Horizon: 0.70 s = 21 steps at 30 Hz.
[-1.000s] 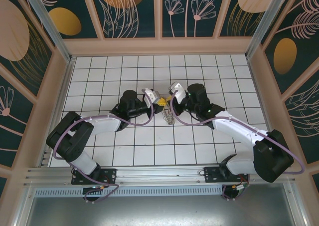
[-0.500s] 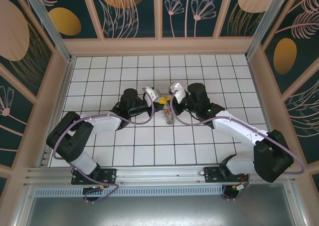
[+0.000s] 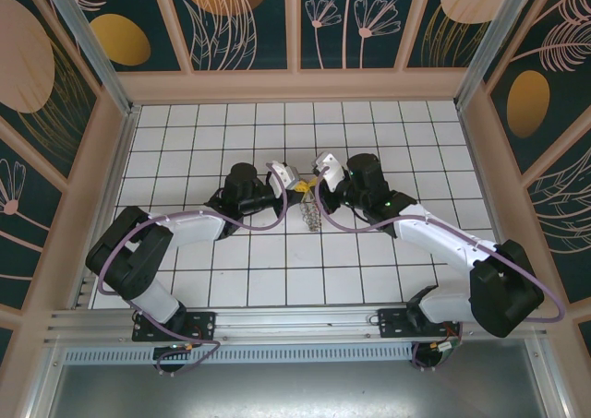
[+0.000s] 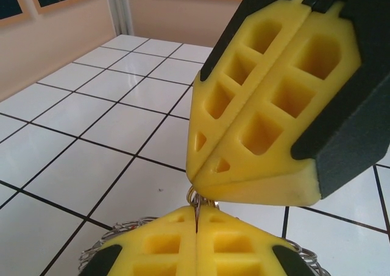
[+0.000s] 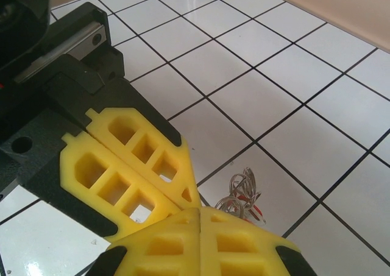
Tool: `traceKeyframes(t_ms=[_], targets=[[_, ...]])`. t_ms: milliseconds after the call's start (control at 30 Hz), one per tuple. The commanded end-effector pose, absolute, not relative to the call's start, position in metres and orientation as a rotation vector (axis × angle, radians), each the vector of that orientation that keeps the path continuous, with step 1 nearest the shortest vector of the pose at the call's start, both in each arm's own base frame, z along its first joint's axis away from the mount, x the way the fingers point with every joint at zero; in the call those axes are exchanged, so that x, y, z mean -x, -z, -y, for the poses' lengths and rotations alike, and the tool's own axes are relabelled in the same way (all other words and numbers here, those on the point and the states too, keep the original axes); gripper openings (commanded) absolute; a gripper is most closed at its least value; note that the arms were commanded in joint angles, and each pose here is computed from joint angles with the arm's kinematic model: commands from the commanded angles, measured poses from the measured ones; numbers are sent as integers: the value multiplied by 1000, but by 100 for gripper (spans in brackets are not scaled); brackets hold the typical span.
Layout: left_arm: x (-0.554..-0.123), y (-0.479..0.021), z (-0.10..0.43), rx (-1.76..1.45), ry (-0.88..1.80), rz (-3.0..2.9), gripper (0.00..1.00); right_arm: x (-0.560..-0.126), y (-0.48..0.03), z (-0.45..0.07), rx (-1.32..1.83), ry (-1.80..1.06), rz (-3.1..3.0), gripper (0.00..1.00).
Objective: Put the keys on the keyring
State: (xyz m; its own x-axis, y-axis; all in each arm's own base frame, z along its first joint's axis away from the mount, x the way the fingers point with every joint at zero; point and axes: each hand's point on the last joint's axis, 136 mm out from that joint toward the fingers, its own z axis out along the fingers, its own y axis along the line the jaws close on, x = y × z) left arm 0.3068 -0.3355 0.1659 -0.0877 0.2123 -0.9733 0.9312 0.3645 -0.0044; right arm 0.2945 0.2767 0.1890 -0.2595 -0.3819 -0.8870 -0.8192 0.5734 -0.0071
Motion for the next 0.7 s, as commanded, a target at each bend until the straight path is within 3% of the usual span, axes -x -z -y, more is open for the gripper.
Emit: traceKeyframes(t_ms=[0,667], targets=[[-309,-164,336,-1072,820,-1572,16,-302,-214,-280,954,-575,-1788,0],[-308,-168,340,-1076,857,-1552,19,-296,-213,-285,989,-619,-1779,0]])
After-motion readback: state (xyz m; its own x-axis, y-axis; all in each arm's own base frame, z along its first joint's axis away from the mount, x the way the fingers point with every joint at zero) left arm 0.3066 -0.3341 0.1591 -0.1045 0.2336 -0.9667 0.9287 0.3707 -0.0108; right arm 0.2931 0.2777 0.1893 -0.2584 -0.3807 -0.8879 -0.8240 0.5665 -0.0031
